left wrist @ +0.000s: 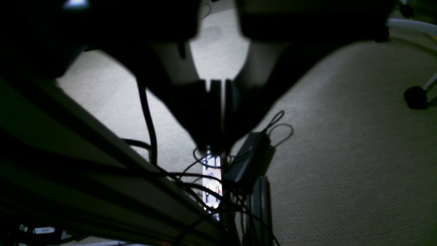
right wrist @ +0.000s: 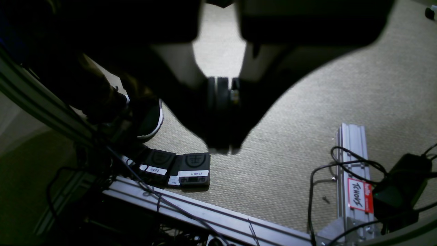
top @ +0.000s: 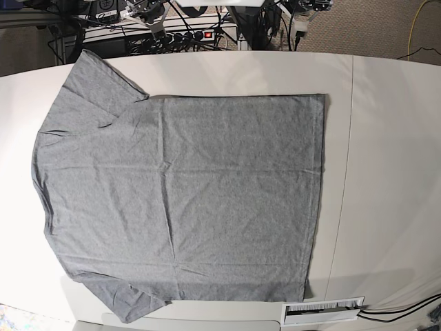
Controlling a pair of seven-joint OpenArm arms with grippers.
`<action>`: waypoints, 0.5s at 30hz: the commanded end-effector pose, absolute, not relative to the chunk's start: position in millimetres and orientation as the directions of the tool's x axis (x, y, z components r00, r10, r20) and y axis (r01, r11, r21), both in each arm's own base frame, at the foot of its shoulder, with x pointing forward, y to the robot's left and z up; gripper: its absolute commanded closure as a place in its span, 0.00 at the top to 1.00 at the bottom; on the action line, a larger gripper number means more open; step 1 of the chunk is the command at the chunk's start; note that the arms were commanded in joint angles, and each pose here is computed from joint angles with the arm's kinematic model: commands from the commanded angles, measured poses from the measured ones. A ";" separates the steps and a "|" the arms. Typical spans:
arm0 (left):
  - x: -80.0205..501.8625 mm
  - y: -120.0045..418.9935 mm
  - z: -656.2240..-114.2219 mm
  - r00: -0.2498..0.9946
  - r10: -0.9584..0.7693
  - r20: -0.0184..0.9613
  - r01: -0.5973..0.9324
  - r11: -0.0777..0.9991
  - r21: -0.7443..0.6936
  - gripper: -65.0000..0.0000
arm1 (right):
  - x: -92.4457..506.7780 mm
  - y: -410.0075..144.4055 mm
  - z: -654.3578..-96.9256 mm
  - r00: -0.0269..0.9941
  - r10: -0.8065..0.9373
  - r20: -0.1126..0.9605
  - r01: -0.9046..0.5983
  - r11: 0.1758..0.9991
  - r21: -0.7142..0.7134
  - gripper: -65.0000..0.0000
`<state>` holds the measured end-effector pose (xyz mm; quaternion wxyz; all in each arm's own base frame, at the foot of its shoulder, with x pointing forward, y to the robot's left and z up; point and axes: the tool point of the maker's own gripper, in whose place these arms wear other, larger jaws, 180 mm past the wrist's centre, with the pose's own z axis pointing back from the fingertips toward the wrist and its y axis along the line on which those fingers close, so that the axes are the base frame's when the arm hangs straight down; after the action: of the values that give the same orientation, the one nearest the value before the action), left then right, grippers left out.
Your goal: Fold the T-shirt properly
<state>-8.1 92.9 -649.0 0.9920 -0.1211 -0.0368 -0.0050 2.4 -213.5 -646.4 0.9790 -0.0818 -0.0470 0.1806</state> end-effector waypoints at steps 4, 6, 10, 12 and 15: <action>-8.7 92.8 -648.4 0.997 -0.005 0.080 0.024 0.969 -0.245 0.00 | 5.4 -220.0 -644.8 0.925 0.372 0.071 -0.354 0.915 -0.192 0.00; -8.7 92.9 -648.4 0.997 -0.005 0.080 0.024 0.969 -0.245 0.00 | 5.3 -220.4 -644.8 0.925 0.372 0.070 -0.354 0.915 -0.193 0.00; -14.2 93.0 -648.3 0.997 -0.005 0.071 0.023 0.969 -0.245 0.00 | 5.4 -220.5 -644.8 0.925 0.373 0.070 -0.354 0.915 -0.193 0.00; -19.3 93.0 -648.1 0.998 -0.005 0.064 0.021 0.969 -0.245 0.00 | 0.6 -221.7 -644.5 0.925 0.374 0.063 -0.356 0.915 -0.191 0.00; -29.0 92.6 -647.1 0.998 -0.001 0.062 0.016 0.969 -0.247 0.00 | -4.4 -226.9 -643.7 0.923 0.380 0.053 -0.364 0.911 -0.195 0.00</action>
<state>-26.0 92.8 -647.9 0.9921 -0.1214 -0.0303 -0.0024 -2.2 -220.3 -645.1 0.9770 -0.0861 -0.0446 0.1899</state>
